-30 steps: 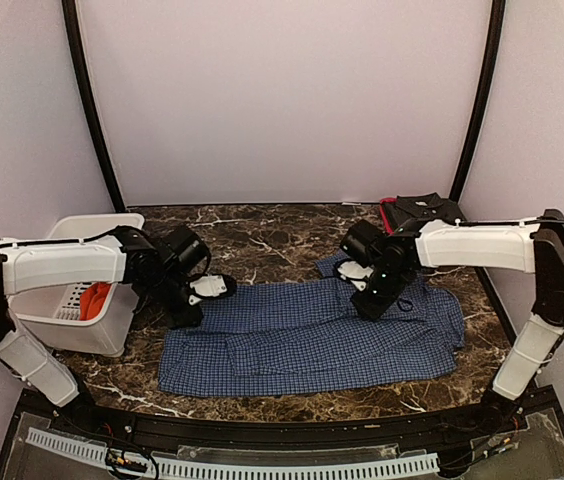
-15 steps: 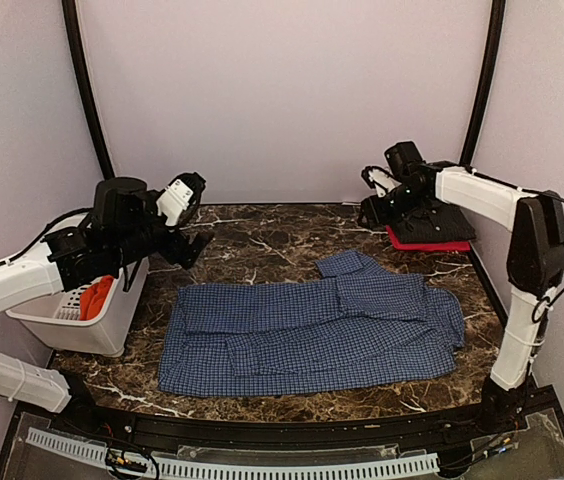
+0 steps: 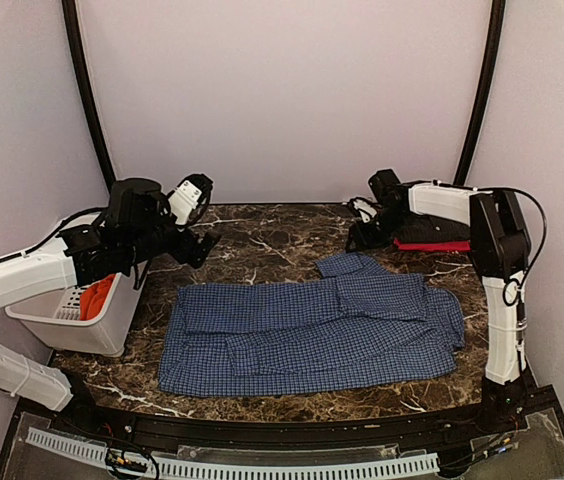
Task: Fold and stack the mixed laundry pile
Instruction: Adjust the rectangle-folded shirt at the center of the board.
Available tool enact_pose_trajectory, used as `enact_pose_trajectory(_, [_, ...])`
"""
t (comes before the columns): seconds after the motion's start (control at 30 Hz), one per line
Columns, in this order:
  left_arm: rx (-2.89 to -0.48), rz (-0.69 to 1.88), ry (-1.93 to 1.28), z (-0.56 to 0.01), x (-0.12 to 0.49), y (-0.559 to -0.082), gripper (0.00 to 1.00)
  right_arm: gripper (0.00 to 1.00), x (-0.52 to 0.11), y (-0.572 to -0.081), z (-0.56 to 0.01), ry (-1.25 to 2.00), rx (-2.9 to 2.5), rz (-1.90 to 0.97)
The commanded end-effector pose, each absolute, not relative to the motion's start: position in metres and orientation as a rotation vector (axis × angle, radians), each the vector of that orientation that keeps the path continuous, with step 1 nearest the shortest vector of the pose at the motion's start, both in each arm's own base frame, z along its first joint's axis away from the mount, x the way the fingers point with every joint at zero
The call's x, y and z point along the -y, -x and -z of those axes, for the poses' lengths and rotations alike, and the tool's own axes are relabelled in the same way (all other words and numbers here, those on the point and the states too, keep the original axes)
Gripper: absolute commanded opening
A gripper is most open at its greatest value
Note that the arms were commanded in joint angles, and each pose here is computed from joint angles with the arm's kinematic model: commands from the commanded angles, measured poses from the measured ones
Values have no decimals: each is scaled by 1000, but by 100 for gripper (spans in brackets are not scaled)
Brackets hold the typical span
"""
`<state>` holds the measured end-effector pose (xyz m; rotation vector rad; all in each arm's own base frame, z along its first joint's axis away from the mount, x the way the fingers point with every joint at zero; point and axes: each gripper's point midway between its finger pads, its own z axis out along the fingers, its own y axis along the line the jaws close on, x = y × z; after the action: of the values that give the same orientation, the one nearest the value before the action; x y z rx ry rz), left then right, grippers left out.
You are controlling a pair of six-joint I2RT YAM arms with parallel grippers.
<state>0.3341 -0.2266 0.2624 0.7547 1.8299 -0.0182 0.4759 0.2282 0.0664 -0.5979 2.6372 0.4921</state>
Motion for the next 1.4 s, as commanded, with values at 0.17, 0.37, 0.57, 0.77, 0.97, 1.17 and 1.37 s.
enact_pose_trajectory(0.17, [-1776, 58, -731, -278, 231, -336, 99, 48, -235, -464, -31, 570, -2733, -599])
enact_pose_trajectory(0.37, [-1760, 73, -730, -280, 234, -336, 98, 22, -238, -459, -27, 568, -2750, -632])
enact_pose_trajectory(0.57, [-1756, 84, -719, -283, 234, -337, 97, 0, -242, -464, -79, 543, -2644, -663])
enact_pose_trajectory(0.77, [-1740, 110, -698, -290, 237, -338, 97, 0, -250, -466, -174, 498, -2421, -758])
enact_pose_trajectory(0.97, [-1686, 214, -735, -300, 255, -329, 93, 0, -255, -446, -241, 396, -2287, -911])
enact_pose_trajectory(1.17, [-1531, 250, -897, -299, 305, -312, 92, 0, -257, -403, -269, 299, -2211, -1108])
enact_pose_trajectory(1.37, [-1297, 230, -1047, -288, 386, -300, 94, 0, -250, -365, -281, 227, -2175, -1204])
